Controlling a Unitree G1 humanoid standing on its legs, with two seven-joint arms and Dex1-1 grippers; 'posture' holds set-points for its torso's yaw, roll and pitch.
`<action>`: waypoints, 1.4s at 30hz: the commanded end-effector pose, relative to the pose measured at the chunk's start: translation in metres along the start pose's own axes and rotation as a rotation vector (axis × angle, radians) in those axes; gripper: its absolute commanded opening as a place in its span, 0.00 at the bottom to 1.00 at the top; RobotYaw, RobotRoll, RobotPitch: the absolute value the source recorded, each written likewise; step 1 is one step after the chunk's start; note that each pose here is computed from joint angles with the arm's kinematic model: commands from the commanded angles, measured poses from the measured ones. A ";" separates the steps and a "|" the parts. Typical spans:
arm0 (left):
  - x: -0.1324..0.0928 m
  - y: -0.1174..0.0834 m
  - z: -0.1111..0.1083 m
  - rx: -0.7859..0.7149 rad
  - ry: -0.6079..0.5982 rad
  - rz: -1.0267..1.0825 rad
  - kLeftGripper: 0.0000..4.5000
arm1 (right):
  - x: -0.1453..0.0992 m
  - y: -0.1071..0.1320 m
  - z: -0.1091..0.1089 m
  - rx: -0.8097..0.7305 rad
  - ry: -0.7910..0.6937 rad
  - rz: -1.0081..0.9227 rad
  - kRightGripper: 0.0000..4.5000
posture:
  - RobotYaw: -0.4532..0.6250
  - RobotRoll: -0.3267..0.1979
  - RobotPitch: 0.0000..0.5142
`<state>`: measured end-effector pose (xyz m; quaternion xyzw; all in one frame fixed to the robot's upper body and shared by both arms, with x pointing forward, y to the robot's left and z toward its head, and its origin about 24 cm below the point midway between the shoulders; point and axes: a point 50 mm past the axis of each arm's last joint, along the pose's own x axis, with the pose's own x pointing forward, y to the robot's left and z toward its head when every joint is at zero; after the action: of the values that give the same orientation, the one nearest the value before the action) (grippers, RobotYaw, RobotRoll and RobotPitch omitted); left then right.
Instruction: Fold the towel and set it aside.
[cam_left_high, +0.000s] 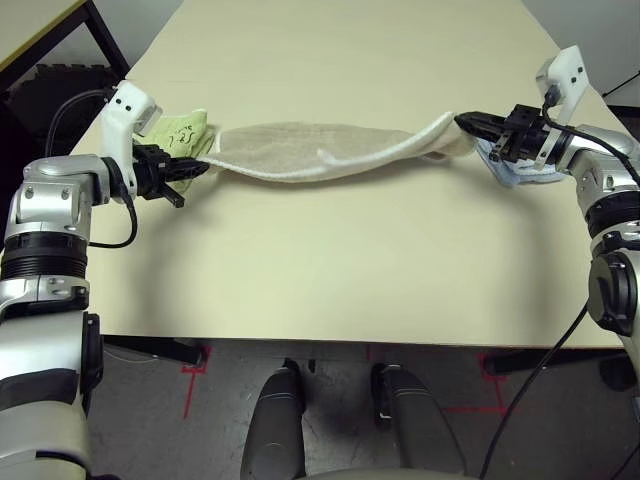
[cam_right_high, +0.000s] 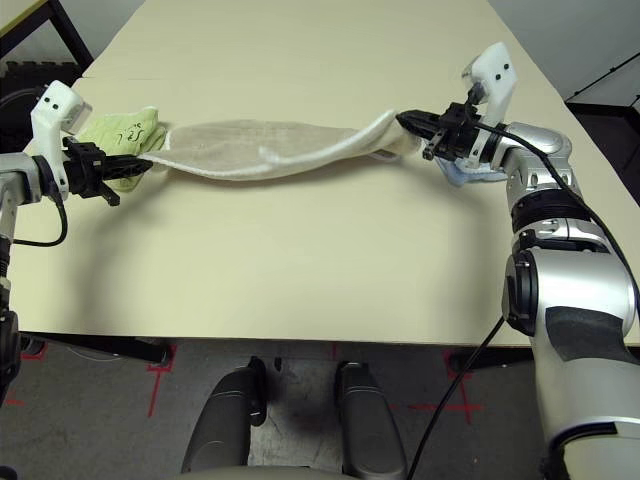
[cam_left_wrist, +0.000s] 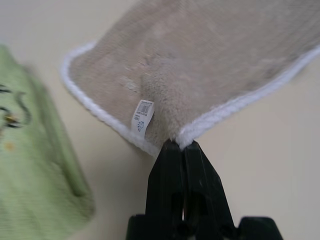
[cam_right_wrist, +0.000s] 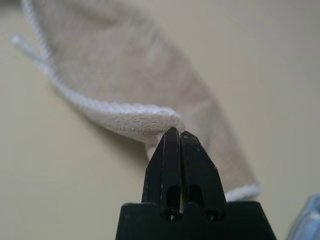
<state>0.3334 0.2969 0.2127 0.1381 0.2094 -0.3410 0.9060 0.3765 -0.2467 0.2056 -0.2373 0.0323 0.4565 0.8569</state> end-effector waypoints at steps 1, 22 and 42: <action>-0.010 -0.005 -0.003 0.037 0.099 -0.083 0.01 | -0.006 0.006 -0.008 -0.071 0.122 0.118 0.00 | 0.42 0.62 0.38; -0.054 -0.014 -0.036 0.219 0.497 -0.342 0.01 | -0.050 0.055 -0.062 -0.088 0.455 0.581 0.00 | 0.42 0.62 0.39; -0.071 -0.022 -0.035 0.175 0.549 -0.411 0.01 | -0.062 0.063 -0.055 -0.043 0.502 0.664 0.00 | 0.43 0.62 0.40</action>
<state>0.2675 0.3200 0.2070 0.2570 0.4115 -0.5152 0.7065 0.3017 -0.2683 0.1516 -0.3263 0.2631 0.6661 0.6170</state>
